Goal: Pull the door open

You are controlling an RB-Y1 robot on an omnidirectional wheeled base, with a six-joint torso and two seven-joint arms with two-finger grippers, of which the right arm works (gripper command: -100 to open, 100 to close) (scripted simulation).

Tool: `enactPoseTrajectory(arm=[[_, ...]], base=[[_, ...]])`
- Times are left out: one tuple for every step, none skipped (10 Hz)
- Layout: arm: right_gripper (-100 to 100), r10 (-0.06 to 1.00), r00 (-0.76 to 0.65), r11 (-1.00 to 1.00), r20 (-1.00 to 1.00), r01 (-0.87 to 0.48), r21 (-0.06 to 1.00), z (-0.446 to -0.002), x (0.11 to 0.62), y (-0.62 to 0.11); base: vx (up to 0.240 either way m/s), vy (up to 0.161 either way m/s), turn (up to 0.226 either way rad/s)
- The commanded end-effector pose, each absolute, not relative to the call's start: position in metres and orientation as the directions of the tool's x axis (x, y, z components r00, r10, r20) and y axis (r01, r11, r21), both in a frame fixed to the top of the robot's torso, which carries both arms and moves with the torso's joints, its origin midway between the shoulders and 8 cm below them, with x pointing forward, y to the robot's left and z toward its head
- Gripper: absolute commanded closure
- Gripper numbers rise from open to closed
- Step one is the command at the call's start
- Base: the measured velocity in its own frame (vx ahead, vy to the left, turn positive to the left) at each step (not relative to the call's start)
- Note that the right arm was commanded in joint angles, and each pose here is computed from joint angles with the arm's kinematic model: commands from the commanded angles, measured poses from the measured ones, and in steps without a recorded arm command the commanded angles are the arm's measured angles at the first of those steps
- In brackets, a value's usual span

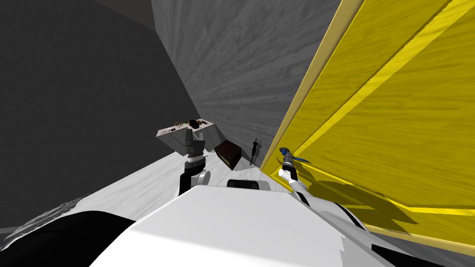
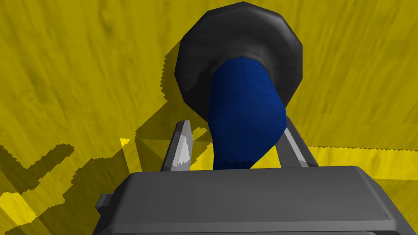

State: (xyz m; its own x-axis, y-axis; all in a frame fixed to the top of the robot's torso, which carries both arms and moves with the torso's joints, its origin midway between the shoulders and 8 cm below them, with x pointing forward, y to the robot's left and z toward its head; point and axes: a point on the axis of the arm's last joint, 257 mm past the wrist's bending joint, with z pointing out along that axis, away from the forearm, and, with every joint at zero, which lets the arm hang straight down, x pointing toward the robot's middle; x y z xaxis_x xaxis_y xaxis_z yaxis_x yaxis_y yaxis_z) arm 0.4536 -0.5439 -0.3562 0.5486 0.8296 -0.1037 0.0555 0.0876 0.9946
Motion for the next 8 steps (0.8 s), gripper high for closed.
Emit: enactPoseTrajectory(arm=[[100, 0.83, 0.548, 0.087, -0.104, 0.057, 0.995, -0.3567, 0.4536, -0.5434], [100, 0.83, 0.548, 0.087, -0.104, 0.057, 0.995, -0.3567, 0.4536, -0.5434], [100, 0.83, 0.548, 0.087, -0.104, 0.057, 0.995, -0.3567, 0.4536, -0.5434], [100, 0.83, 0.548, 0.087, -0.104, 0.057, 0.995, -0.3567, 0.4536, -0.5434], [100, 0.83, 0.548, 0.087, -0.104, 0.057, 0.995, -0.3567, 0.4536, -0.5434], [100, 0.837, 0.537, 0.086, -0.103, 0.057, 0.995, -0.3573, 0.454, -0.5421], [100, 0.84, 0.533, 0.086, -0.103, 0.056, 0.995, -0.3571, 0.4546, -0.5412], [100, 0.846, 0.523, 0.087, -0.103, 0.055, 0.995, -0.3568, 0.456, -0.5391]], base=[[-0.013, 0.023, -0.027], [-0.013, 0.018, -0.004], [-0.009, 0.007, 0.002], [0.0, 0.0, 0.0], [0.0, 0.0, 0.0], [-0.121, 0.012, 0.06], [-0.182, 0.003, 0.071], [-0.19, 0.001, 0.075]])
